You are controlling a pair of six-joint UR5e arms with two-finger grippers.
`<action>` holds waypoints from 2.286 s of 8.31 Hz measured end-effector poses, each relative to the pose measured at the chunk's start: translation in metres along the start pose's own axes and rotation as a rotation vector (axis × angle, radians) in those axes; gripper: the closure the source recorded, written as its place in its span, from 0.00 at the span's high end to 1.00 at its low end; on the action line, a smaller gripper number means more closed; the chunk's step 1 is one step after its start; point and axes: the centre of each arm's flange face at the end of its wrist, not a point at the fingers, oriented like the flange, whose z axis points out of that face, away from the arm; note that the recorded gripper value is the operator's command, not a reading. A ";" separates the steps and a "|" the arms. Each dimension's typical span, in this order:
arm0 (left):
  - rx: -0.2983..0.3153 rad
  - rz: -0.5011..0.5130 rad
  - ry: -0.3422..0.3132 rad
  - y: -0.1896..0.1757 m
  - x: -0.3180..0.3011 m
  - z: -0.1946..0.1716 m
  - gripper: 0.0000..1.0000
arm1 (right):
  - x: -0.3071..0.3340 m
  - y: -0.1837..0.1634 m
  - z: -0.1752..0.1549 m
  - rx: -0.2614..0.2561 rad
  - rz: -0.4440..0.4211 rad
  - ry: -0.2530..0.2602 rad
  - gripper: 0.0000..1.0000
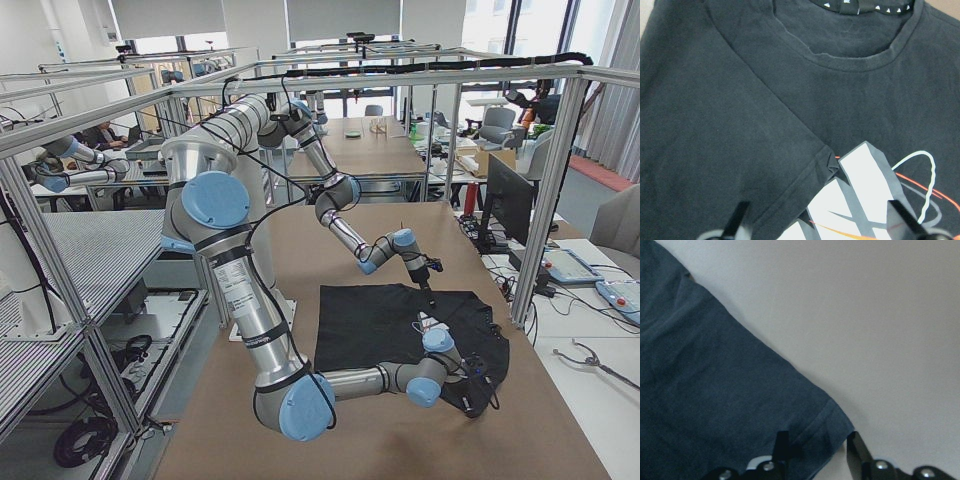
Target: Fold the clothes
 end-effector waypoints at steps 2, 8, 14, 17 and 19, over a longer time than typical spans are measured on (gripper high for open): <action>0.000 0.001 0.000 0.000 0.000 0.000 0.94 | -0.001 0.000 0.000 0.000 -0.004 -0.002 0.00; 0.007 0.021 0.011 -0.006 0.002 -0.007 0.94 | -0.030 -0.013 -0.029 0.042 -0.046 -0.058 0.00; 0.028 0.077 -0.010 -0.027 -0.033 -0.013 0.94 | -0.251 -0.060 -0.087 0.042 0.196 -0.096 0.00; 0.035 0.084 -0.011 -0.034 -0.042 -0.015 0.94 | -0.317 -0.027 -0.068 0.083 0.189 -0.053 0.94; 0.035 0.088 -0.008 -0.041 -0.045 -0.018 0.95 | -0.327 -0.016 -0.060 0.092 0.178 -0.040 0.95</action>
